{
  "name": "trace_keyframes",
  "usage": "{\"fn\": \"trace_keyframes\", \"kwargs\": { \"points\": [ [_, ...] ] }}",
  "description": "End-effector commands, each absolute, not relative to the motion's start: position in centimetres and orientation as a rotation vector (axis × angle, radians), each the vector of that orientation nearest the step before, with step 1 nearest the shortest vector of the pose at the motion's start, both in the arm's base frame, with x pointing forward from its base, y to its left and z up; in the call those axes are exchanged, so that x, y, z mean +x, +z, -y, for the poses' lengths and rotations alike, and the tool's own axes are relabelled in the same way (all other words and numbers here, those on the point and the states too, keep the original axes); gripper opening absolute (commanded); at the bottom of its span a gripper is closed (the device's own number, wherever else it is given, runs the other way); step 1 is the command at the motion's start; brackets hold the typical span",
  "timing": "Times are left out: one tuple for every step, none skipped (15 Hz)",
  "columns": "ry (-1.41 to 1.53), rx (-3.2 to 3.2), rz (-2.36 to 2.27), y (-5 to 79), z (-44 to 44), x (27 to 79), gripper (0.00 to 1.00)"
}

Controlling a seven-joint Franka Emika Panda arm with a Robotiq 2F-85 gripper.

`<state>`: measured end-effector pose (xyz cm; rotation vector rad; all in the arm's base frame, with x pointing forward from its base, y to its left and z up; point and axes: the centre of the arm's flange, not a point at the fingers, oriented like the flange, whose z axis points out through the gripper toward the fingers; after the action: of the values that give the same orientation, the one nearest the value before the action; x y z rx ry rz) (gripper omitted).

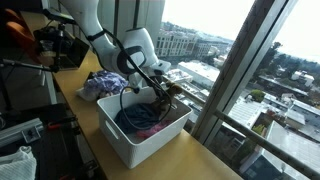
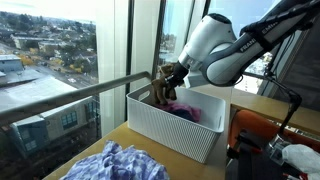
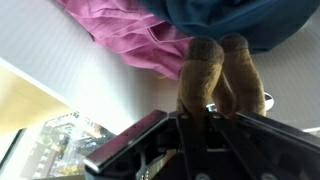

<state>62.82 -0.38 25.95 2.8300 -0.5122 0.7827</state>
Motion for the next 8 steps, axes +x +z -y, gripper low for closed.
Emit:
{"fn": "trace_keyframes", "kwargs": {
  "points": [
    [0.869,2.822,0.494,31.0,-1.9,57.2,0.02],
    [0.890,2.826,0.490,32.3,-2.9,55.9,0.02],
    [0.915,2.827,0.482,33.4,-3.7,54.9,0.02],
    [0.937,2.831,0.469,34.3,-4.7,54.1,0.02],
    [0.957,2.840,0.453,35.1,-5.8,53.2,0.02],
    [0.976,2.853,0.431,35.8,-7.1,52.5,0.02],
    [0.990,2.866,0.411,36.3,-8.4,51.8,0.02],
    [1.001,2.884,0.390,36.6,-10.1,51.2,0.02]
  ]
}}
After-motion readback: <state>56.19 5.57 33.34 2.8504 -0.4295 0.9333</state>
